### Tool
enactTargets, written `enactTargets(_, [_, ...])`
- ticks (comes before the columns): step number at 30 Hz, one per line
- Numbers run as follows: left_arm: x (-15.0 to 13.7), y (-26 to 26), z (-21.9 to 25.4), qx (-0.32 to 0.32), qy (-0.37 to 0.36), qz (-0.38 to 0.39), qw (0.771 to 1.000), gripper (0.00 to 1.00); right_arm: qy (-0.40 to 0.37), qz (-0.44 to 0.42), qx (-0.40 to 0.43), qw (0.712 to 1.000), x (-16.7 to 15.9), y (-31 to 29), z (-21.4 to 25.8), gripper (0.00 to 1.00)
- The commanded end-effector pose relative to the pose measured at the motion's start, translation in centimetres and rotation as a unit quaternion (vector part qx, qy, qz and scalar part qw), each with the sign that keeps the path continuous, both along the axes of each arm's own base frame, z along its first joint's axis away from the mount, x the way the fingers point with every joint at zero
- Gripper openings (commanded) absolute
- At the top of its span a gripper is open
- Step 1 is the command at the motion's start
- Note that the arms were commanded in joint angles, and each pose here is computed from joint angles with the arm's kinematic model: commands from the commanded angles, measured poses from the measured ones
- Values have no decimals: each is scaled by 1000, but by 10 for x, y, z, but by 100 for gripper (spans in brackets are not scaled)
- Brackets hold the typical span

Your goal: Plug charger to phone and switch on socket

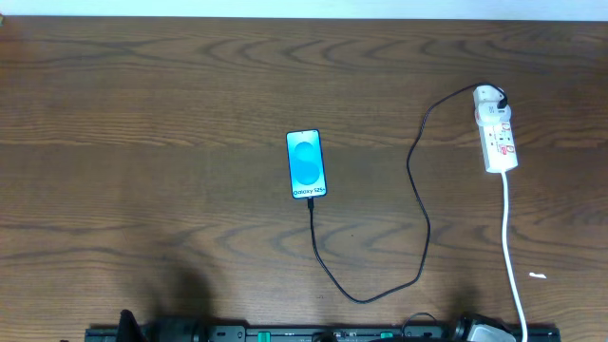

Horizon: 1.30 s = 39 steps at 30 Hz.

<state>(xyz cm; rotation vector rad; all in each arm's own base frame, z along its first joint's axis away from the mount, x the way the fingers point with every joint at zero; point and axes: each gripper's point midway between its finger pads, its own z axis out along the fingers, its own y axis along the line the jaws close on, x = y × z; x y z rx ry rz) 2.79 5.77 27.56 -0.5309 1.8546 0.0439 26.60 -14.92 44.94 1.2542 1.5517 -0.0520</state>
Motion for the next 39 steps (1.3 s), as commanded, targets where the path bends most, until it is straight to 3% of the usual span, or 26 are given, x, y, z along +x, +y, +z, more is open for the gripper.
enactTargets(1, [-3, 1, 2, 0, -8, 6, 1000, 98, 8, 9, 2, 1000, 2, 0, -4, 1])
enactTargets(15, [-3, 1, 2, 0, -8, 6, 1000, 98, -8, 76, 29, 997, 16, 22, -4, 1])
enactTargets(26, [-3, 1, 2, 0, -8, 6, 1000, 98, -54, 124, 16, 991, 36, 46, 18, 1])
enactTargets(29, [-3, 1, 2, 0, -8, 6, 1000, 98, -84, 146, 14, 986, 38, 54, 32, 5])
enactTargets(34, [-3, 1, 2, 0, -8, 6, 1000, 98, -123, 215, 25, 969, 28, 82, 51, 6])
enactTargets(39, [-3, 1, 2, 0, -8, 6, 1000, 98, -172, 247, 10, 953, -13, 102, 79, 5])
